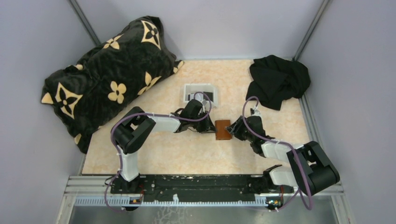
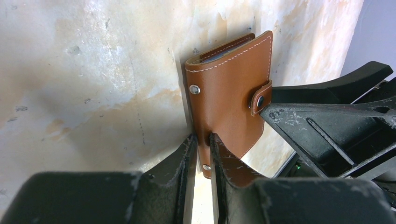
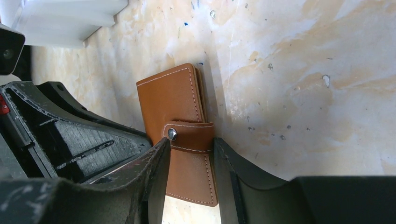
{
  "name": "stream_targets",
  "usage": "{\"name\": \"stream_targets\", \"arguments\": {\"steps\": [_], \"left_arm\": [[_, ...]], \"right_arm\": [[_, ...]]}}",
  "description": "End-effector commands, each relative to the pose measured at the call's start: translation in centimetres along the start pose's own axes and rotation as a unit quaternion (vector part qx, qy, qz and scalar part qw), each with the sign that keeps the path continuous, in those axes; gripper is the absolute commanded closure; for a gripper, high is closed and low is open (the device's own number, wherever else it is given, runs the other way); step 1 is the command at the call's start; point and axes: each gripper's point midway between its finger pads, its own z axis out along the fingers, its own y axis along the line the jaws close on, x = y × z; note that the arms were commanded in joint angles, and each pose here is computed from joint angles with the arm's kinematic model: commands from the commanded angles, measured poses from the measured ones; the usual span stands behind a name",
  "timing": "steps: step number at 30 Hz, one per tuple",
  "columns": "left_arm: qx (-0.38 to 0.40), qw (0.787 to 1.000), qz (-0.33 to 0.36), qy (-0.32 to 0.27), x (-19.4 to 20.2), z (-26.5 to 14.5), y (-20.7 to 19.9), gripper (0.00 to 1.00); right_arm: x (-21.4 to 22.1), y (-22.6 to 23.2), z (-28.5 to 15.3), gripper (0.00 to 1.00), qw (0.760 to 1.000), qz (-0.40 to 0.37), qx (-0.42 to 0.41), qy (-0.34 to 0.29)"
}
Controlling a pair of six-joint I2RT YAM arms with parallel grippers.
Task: Put the credit cards into the card holder
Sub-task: Close the card holder at the center of the board.
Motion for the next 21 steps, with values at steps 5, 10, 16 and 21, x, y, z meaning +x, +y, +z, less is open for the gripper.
{"name": "stream_targets", "arguments": {"steps": [5,10,16,21], "left_arm": [[-0.187,0.981,-0.005,0.057,4.8,-0.1,11.5,0.75],[-0.186,0.981,-0.006,0.06,4.9,0.1,11.5,0.75],[-0.185,0.981,-0.007,0.058,4.8,0.1,11.5,0.75],[-0.185,0.981,-0.008,0.058,4.9,0.0,11.5,0.75]], "right_arm": [[1.1,-1.0,0.1,0.6,1.0,0.004,0.011,0.022],[1.5,-1.2,-0.2,0.6,1.0,0.005,0.013,0.027],[1.8,-1.6,-0.3,0.62,0.999,0.004,0.02,0.033],[2.2,-1.8,-0.1,0.63,0.999,0.001,0.025,0.045]]}}
